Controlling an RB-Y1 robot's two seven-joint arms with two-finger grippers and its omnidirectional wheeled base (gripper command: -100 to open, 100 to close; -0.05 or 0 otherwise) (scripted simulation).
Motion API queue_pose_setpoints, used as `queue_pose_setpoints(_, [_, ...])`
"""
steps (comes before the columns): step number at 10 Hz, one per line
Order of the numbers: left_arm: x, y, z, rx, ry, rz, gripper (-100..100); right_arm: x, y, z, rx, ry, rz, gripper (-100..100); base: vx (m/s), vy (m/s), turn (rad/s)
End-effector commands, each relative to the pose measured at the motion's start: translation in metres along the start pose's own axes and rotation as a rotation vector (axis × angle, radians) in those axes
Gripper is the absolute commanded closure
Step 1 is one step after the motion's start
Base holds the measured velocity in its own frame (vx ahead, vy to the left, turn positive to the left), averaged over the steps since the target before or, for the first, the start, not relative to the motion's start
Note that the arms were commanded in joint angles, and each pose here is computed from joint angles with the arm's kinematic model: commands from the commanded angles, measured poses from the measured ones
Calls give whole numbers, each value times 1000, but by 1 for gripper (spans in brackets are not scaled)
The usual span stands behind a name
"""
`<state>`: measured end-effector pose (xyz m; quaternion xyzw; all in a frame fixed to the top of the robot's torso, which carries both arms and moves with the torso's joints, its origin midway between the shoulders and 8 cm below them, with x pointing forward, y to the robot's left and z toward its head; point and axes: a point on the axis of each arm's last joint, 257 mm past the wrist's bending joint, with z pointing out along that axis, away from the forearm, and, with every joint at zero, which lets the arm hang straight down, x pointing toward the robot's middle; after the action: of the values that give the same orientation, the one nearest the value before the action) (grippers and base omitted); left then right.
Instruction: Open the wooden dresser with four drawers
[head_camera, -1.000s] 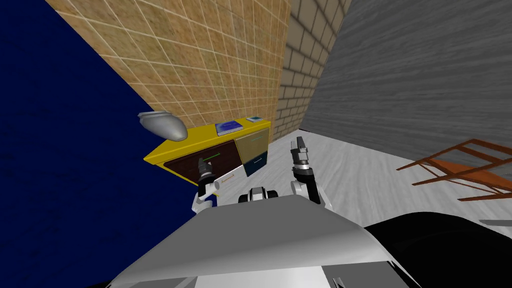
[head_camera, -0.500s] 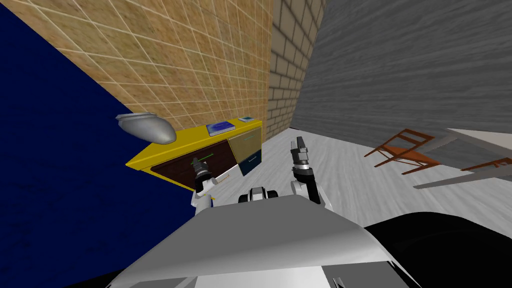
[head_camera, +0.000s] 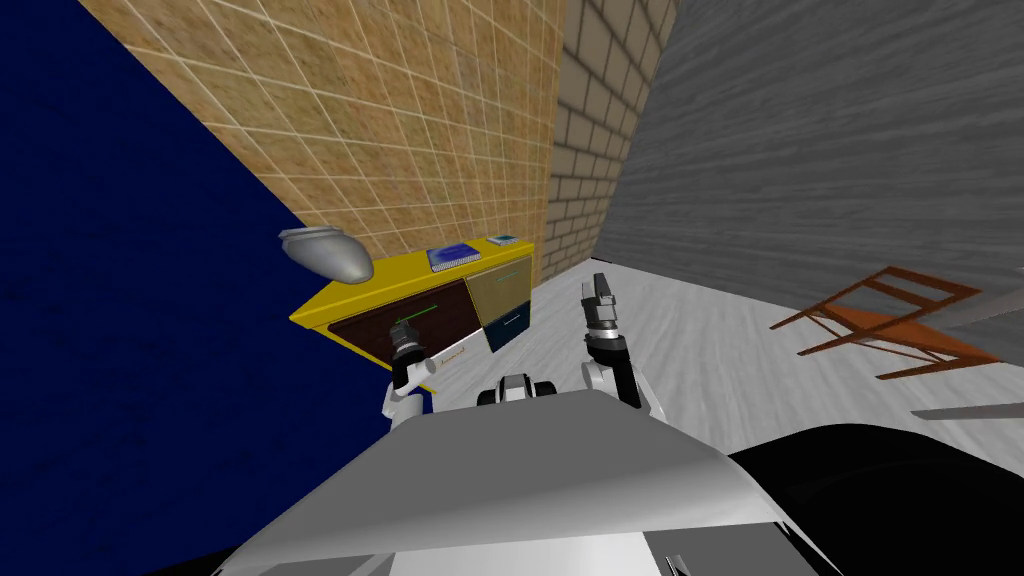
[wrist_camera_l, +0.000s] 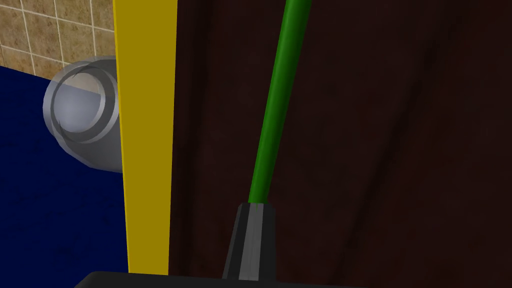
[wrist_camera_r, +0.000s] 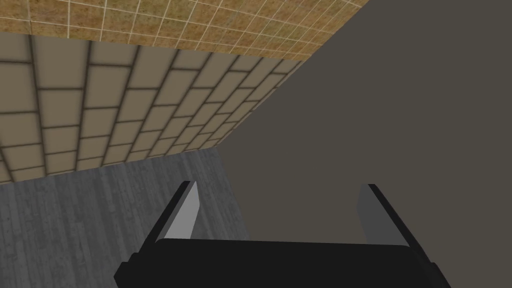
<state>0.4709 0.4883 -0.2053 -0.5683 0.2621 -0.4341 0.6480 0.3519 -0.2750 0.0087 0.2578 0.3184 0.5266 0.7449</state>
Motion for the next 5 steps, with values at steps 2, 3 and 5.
queue_pose_setpoints(2, [28,-4,-26,3,82,3,100,0,0,0,0,0,0,0,101,29,197])
queue_pose_setpoints(3, [38,1,-30,-7,103,0,100,0,0,0,0,0,0,0,94,21,158])
queue_pose_setpoints(5, [55,2,-45,-15,147,-7,100,0,0,0,0,0,0,0,99,7,213])
